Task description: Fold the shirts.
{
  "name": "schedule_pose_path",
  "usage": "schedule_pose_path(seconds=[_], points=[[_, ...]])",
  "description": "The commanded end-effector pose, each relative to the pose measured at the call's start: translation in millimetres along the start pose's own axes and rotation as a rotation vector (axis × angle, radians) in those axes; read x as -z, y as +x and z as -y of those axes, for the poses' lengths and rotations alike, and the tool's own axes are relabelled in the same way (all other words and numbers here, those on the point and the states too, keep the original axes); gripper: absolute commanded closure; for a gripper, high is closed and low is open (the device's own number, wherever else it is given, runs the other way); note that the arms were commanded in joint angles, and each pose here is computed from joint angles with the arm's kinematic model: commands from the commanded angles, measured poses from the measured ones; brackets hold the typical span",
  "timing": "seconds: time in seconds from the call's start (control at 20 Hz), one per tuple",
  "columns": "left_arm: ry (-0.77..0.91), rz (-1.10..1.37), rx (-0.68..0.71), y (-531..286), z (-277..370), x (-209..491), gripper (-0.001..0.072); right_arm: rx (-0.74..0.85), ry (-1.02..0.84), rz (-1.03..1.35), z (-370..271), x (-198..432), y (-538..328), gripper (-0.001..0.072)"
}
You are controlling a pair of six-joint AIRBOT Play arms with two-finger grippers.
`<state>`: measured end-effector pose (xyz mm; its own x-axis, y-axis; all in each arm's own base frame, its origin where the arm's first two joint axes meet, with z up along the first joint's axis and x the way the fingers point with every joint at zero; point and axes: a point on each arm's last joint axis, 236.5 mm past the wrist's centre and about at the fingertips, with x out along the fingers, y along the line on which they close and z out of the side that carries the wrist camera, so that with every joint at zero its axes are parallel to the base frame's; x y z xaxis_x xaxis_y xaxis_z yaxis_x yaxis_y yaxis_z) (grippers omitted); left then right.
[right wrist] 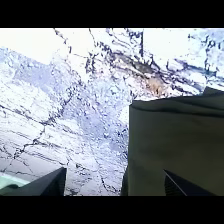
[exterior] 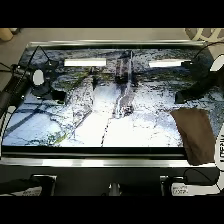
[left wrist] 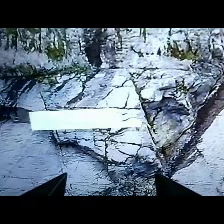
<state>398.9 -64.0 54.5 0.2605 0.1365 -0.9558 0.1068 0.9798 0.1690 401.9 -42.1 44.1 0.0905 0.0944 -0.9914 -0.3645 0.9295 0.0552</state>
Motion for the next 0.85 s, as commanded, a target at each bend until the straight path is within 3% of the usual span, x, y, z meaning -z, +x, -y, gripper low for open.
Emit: schedule_pose_path(seconds=[0.0,0.8], points=[[0.000,0.008,-0.011,-0.2,-2.4,3.7,0.0061,-0.035,-0.006,-0.057,-13.5,6.7,5.6,0.0076],[0.003,-0.003,-0.013,4.3,-1.0,4.2,0.0061,-0.034,0.000,-0.058,-13.2,7.0,5.5,0.0076]])
